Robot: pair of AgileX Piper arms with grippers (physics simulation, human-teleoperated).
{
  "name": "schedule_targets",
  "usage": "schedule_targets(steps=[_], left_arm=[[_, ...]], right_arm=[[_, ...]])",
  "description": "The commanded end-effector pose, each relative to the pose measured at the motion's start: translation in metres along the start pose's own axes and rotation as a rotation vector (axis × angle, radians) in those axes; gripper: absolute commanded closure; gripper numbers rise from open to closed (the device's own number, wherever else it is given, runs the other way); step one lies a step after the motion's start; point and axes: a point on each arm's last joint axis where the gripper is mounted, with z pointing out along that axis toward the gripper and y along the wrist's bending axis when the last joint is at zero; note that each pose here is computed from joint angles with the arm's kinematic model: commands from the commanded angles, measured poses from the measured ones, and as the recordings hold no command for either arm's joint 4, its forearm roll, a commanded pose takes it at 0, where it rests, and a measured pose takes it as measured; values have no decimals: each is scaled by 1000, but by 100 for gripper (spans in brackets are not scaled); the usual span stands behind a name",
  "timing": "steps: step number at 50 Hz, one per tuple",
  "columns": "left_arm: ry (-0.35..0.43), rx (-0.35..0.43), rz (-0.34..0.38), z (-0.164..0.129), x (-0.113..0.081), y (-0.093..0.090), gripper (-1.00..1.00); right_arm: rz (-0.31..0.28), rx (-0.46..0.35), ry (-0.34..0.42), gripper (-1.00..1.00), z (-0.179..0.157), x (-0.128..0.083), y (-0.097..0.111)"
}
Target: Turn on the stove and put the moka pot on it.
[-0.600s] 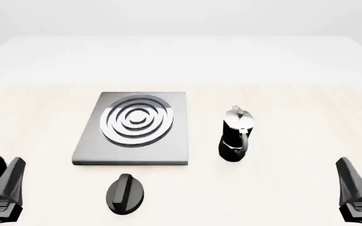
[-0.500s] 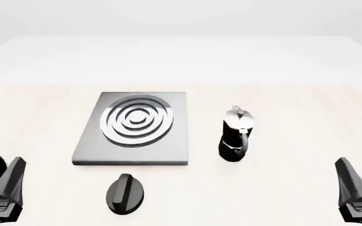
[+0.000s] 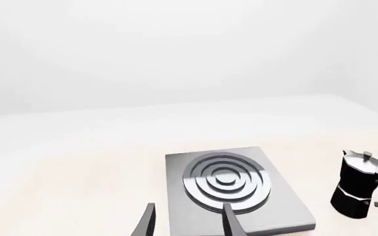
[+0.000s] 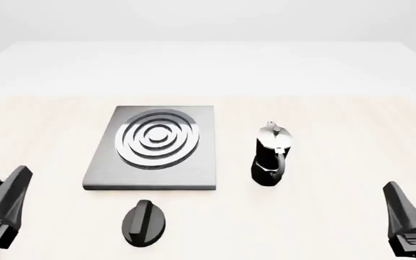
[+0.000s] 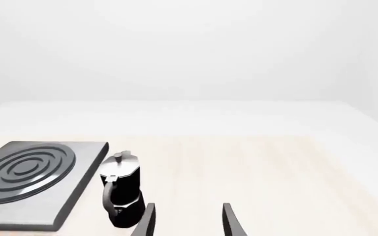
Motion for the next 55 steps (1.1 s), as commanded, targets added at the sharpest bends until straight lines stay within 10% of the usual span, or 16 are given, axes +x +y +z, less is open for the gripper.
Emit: schedule_targets(steps=[1, 18, 55], left_arm=[[37, 152, -39, 16, -44, -10, -100], [254, 396, 118, 84, -77, -52, -100], [693, 646, 14, 141, -6, -168, -100]], right_arm=[[-3, -12, -2, -100, 0, 0, 1], [-30, -24, -6, -100, 0, -1, 1], [-11, -19, 16, -100, 0, 2, 1]])
